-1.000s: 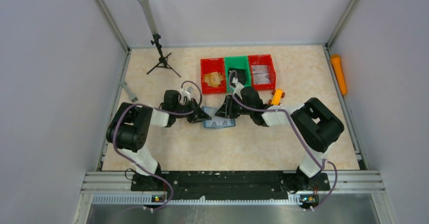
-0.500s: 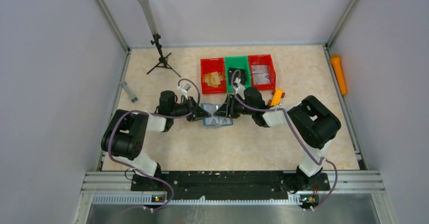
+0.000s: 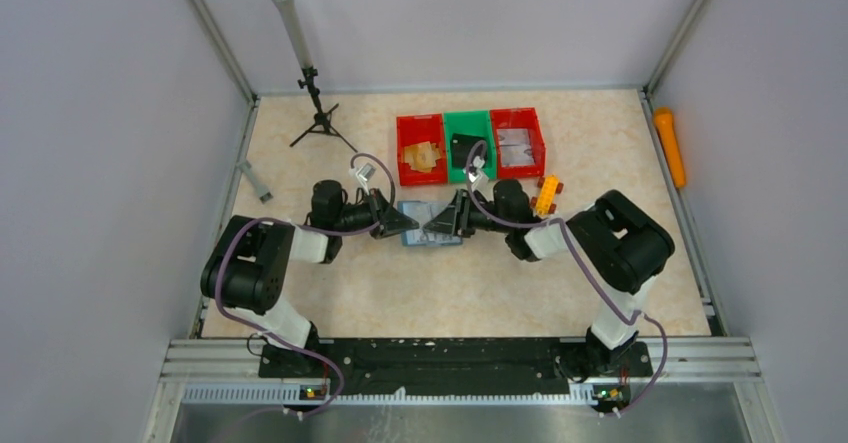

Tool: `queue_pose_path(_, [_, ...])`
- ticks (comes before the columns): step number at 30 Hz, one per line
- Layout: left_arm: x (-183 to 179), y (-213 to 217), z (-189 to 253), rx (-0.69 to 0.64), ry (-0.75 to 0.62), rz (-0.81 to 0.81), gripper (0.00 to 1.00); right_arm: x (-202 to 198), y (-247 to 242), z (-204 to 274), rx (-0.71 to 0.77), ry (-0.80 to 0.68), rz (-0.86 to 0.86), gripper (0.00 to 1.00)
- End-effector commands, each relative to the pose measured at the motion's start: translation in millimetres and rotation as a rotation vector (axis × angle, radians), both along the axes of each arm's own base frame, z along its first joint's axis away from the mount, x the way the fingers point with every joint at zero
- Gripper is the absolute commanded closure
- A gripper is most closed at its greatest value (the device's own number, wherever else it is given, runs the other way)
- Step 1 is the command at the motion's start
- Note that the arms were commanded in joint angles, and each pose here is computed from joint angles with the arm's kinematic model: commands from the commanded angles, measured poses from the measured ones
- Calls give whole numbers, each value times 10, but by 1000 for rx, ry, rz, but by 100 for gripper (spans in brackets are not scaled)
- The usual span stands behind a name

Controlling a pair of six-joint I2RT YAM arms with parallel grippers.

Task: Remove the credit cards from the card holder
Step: Remove the credit card from the card holder.

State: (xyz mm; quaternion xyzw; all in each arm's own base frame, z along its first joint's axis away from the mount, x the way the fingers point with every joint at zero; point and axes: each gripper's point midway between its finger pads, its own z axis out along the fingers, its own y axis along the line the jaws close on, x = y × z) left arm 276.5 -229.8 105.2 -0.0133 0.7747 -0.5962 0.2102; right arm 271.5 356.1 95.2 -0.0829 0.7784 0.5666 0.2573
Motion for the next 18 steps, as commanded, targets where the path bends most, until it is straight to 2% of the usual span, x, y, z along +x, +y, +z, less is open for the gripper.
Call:
queue_pose_path(1, [-4,-24,236,-64,-105,-42,100,-25,-30,370,140,-81,21,63])
queue_pose_path(5, [-9,-21,256,-90,-99,-46,100,-59,-73,522,195,-125,22,69])
queue_pose_path(10, [-14,-19,266,-99,-101,-48,100,-103,-90,630,233,-157,33,84])
queue_pose_path(12, [-17,-19,271,-99,-104,-49,100,-125,-100,664,250,-166,36,86])
queue_pose_path(13, [-14,-19,268,-98,-104,-49,98,-134,-109,688,261,-174,37,86])
queue_pose_path(15, [-15,-18,263,-97,-102,-48,93,-135,-138,722,276,-181,32,93])
queue_pose_path(17, [-7,-14,268,-97,-106,-45,85,-110,-164,707,274,-172,20,100])
queue_pose_path(18, [-10,-10,270,-97,-107,-44,80,-92,-178,707,274,-171,12,100])
